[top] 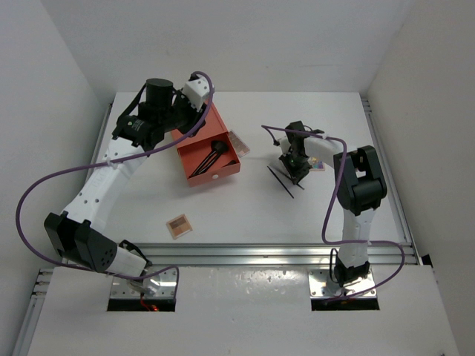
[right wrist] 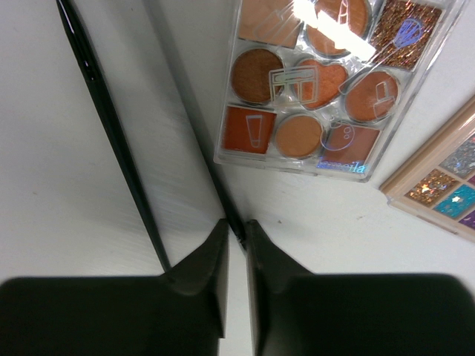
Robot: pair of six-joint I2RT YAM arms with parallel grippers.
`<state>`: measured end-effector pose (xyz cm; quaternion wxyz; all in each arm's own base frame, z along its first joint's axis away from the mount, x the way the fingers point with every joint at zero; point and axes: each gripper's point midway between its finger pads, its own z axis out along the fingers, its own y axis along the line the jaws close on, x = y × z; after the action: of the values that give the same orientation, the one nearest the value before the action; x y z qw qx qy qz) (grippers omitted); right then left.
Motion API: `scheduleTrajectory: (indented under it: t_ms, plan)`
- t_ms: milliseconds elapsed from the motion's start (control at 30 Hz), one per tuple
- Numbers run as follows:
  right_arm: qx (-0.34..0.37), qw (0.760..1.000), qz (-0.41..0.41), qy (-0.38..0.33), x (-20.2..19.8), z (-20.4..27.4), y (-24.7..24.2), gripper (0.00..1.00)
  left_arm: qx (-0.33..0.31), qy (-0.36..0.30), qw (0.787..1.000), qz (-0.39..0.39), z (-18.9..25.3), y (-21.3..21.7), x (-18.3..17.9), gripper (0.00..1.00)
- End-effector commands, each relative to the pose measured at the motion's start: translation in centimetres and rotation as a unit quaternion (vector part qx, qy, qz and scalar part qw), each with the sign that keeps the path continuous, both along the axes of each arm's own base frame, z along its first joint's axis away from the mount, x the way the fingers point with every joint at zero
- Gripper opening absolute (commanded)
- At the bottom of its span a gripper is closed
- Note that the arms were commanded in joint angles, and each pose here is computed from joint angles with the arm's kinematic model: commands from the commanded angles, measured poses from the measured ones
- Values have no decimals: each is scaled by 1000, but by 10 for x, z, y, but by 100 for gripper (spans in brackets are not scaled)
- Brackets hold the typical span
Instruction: Organize the makeup
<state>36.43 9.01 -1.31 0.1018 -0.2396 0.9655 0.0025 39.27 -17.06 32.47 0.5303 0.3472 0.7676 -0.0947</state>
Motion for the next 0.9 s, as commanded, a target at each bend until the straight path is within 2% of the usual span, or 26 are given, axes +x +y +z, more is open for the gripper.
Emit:
scheduleTrajectory:
  t_ms: [0, 100, 300, 400, 500, 567, 667, 767, 800, 867]
  plan:
    - [-36, 999, 8, 14, 1, -12, -12, 11, -26, -20, 999, 14, 21, 14, -7, 44]
    - [-45, 999, 17, 10, -3, -8, -18, 1, -31, -17, 999, 17, 21, 17, -9, 44]
    - [-50, 998, 39, -25, 9, 15, -20, 0, -33, -13, 999, 13, 17, 19, -14, 44]
    - [-35, 996, 60, -64, 20, 49, -6, 0, -28, -10, 999, 12, 15, 20, -15, 44]
    - [-21, 987, 91, -133, 34, 95, 13, 0, -28, -10, 999, 17, 13, 25, -16, 44]
    - [-9, 970, 128, -208, 45, 139, 36, 0, -36, 3, 999, 28, 7, 29, -18, 44]
    - [24, 941, 188, -282, 55, 188, 71, 0, -48, 23, 997, 49, -5, 39, -24, 44]
    - [64, 901, 285, -320, 55, 213, 123, 0, -65, 32, 994, 80, -18, 56, -28, 44]
    - [77, 882, 326, -332, 45, 223, 155, 0, -71, 35, 992, 98, -21, 62, -28, 44]
    - [71, 855, 378, -348, 54, 224, 179, 0, -75, 33, 988, 129, -27, 76, -30, 42]
